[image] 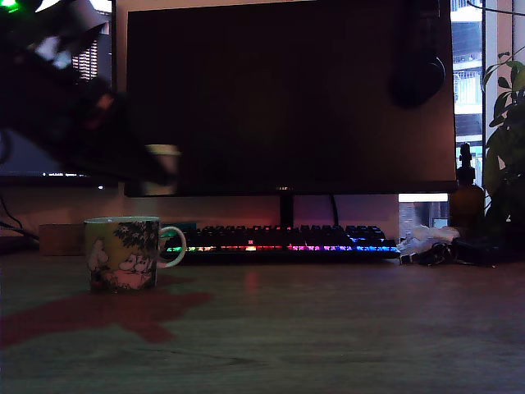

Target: Pick up the coffee capsules on the table and drop them inside the coffee cup

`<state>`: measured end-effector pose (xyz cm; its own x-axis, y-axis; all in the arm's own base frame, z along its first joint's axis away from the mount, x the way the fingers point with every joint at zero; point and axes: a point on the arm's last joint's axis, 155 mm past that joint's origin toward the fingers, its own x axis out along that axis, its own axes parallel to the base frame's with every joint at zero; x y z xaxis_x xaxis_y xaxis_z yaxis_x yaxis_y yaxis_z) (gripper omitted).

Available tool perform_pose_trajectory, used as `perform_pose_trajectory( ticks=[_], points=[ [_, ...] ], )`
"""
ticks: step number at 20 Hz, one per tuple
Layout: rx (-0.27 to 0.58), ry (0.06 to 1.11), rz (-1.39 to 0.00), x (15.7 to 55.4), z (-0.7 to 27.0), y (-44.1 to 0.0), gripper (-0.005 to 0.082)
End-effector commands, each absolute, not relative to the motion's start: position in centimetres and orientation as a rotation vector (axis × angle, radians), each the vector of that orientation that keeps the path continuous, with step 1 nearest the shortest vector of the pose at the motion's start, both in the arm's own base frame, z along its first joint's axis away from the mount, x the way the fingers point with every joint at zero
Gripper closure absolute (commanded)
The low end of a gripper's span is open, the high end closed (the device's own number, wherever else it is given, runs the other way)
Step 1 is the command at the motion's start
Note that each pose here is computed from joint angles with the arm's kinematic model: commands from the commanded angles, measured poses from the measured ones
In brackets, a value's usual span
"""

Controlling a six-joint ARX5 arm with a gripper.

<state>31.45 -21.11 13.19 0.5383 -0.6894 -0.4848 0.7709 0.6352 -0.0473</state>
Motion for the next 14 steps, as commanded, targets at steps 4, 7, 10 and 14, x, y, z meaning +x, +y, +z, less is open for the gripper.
perform_pose_trajectory(
  ticks=[4,7,10,14],
  points=[
    [0.168,0.469,-0.786,33.6,13.9,-18.2,0.0561],
    [0.157,0.463,-0.74,34.5,14.0,-16.6,0.0561],
    [0.159,0.422,-0.72,35.2,14.9,-16.1,0.0561],
    [0.167,0.362,-0.714,35.9,16.1,-16.2,0.0561]
  ],
)
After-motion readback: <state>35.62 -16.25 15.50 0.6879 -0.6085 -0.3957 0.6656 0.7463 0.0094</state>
